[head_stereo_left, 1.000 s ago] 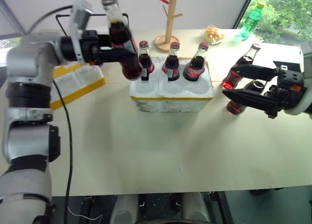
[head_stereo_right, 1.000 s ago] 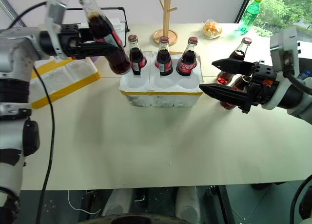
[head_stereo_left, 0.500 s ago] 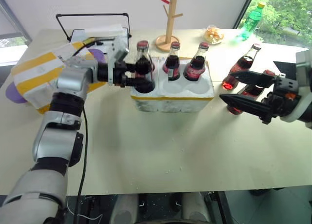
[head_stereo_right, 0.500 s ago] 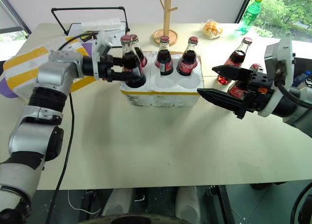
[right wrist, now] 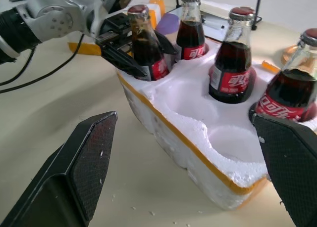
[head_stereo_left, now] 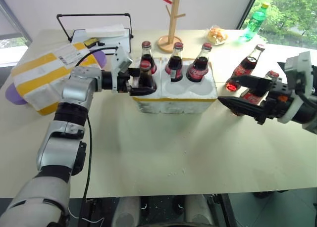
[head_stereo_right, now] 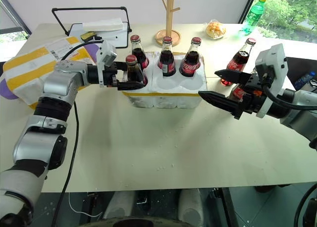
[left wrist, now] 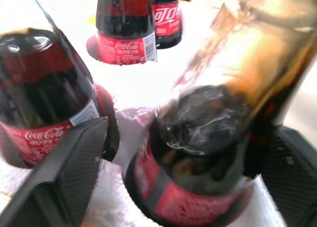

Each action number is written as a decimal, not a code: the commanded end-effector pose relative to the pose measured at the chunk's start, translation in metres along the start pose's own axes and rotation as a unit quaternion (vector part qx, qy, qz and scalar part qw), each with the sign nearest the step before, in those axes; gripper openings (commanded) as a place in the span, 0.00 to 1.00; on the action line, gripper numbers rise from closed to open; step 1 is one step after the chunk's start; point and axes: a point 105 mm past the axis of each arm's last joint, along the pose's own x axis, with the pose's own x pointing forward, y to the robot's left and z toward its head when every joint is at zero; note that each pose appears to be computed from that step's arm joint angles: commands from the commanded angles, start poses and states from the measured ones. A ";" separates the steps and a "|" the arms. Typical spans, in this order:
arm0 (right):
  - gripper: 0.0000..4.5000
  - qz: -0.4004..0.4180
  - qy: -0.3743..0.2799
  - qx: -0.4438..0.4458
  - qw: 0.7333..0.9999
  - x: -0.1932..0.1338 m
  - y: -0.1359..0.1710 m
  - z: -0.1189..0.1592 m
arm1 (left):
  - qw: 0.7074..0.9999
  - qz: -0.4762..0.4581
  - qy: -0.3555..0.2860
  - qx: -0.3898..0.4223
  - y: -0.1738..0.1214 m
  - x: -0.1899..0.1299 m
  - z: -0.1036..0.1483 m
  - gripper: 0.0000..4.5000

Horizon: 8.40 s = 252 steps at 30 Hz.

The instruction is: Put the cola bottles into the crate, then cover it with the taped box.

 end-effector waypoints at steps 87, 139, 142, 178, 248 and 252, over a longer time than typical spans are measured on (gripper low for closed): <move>0.61 -0.075 -0.195 0.028 0.978 0.077 -0.034 0.052 | 0.998 -0.002 -0.062 -0.024 -0.083 -0.070 0.060 1.00; 0.98 -0.201 -0.031 0.041 0.978 0.025 -0.055 -0.033 | 0.995 -0.054 -0.083 0.004 -0.090 -0.046 0.068 1.00; 0.98 -0.274 -0.028 0.059 0.960 0.000 -0.066 -0.045 | 0.994 -0.068 -0.089 0.007 -0.090 -0.039 0.071 1.00; 0.98 -0.406 -0.048 0.076 0.909 0.048 -0.184 -0.079 | 0.995 -0.036 -0.088 0.017 -0.092 -0.046 0.080 1.00; 0.61 -0.060 -0.008 -0.021 0.998 0.100 -0.042 -0.034 | 0.996 -0.035 -0.077 0.025 -0.090 -0.050 0.079 1.00; 0.99 -0.062 0.007 0.001 0.998 0.102 -0.047 -0.046 | 0.996 -0.036 -0.076 0.026 -0.090 -0.050 0.079 1.00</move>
